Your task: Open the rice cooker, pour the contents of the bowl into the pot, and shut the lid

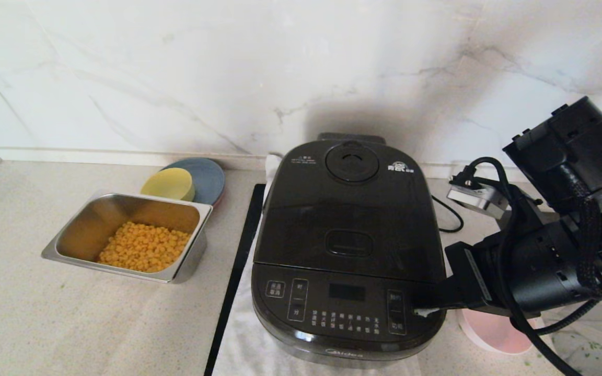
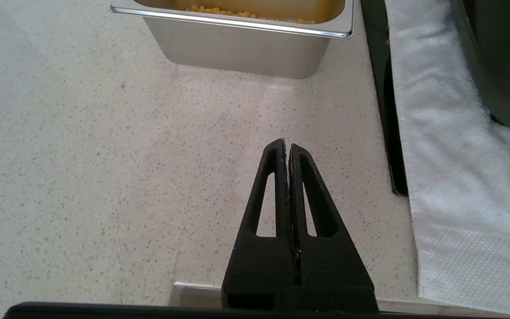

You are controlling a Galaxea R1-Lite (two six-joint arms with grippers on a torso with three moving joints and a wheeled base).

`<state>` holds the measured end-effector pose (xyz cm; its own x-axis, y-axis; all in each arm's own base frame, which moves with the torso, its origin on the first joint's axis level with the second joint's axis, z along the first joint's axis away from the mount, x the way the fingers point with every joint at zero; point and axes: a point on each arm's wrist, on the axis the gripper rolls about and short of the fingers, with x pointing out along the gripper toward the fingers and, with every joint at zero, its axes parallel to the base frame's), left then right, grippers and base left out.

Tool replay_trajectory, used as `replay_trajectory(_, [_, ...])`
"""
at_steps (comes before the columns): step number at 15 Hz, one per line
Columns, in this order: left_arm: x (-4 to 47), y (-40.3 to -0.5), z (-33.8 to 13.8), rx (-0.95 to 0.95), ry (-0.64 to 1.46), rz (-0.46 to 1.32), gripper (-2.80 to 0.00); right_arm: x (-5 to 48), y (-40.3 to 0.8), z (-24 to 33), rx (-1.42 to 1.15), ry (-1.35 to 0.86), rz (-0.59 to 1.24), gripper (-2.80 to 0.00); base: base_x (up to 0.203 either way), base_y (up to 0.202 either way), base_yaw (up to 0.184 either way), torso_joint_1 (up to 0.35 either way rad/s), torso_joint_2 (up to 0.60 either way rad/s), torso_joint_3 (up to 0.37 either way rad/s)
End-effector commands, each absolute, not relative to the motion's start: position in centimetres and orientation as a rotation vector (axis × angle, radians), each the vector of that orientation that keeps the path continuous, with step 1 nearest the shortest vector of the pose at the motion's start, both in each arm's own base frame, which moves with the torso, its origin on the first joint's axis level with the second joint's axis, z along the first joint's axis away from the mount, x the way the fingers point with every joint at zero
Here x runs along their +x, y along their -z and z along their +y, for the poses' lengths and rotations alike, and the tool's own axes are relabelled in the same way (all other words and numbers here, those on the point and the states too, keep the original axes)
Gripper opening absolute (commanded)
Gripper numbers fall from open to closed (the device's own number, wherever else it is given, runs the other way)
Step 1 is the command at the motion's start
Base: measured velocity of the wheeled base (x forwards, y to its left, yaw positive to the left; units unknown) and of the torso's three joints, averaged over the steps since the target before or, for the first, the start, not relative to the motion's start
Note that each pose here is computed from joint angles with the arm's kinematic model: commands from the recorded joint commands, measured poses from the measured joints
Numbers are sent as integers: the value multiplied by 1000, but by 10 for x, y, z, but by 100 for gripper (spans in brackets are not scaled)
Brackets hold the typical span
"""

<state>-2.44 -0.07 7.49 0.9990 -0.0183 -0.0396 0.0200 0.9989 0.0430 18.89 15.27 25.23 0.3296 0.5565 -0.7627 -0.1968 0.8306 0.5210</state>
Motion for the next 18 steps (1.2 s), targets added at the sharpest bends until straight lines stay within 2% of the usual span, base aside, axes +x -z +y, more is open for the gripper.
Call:
replay_trajectory(1, [-24, -75, -1, 44, 19, 40, -280, 189, -251, 153, 365, -501, 1146, -280, 0, 0, 0, 0, 0, 0])
replay_trajectory(18, [-24, -75, -1, 44, 19, 40, -280, 192, -248, 152, 386, -509, 1108, -280, 0, 0, 0, 0, 0, 0])
